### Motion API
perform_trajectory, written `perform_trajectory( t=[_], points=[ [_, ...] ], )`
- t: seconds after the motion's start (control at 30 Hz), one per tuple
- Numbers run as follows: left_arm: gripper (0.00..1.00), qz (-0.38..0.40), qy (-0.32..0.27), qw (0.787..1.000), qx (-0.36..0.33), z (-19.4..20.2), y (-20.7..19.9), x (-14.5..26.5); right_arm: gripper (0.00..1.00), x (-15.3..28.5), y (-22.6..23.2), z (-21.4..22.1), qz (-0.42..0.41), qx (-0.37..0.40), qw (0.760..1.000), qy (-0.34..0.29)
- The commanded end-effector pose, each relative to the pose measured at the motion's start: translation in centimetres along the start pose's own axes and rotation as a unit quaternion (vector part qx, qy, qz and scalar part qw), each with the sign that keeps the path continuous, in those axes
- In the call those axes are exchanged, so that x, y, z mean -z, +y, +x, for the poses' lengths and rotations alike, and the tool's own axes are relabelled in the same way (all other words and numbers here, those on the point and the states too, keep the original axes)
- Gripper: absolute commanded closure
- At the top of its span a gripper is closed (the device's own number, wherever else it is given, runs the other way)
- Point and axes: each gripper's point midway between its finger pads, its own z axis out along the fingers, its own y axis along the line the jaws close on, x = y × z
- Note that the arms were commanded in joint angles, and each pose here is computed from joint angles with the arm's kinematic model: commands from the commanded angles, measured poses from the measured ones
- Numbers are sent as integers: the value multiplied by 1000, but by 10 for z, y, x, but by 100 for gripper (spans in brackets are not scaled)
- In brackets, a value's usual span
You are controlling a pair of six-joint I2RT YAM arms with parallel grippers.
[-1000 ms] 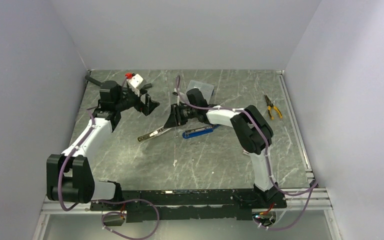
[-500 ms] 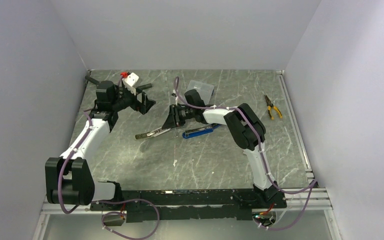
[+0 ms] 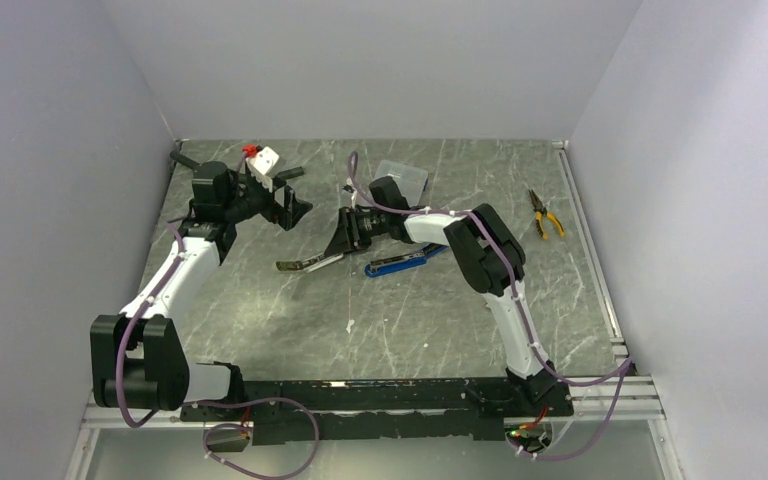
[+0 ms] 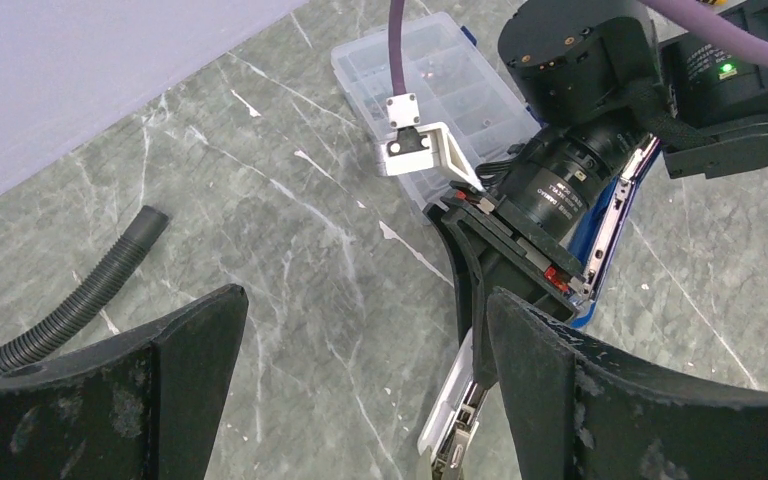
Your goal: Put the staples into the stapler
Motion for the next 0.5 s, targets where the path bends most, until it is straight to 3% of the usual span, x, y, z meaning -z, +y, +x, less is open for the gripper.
perform_trajectory(
  t=[0.0, 0.47],
  points=[
    [6, 17, 0, 1000, -10, 1, -7, 2, 55, -1, -17, -4, 23, 2, 1000, -1],
    [6, 22, 10, 1000, -9, 8, -10, 4, 50, 4, -29, -5, 65, 20, 998, 7]
  ],
)
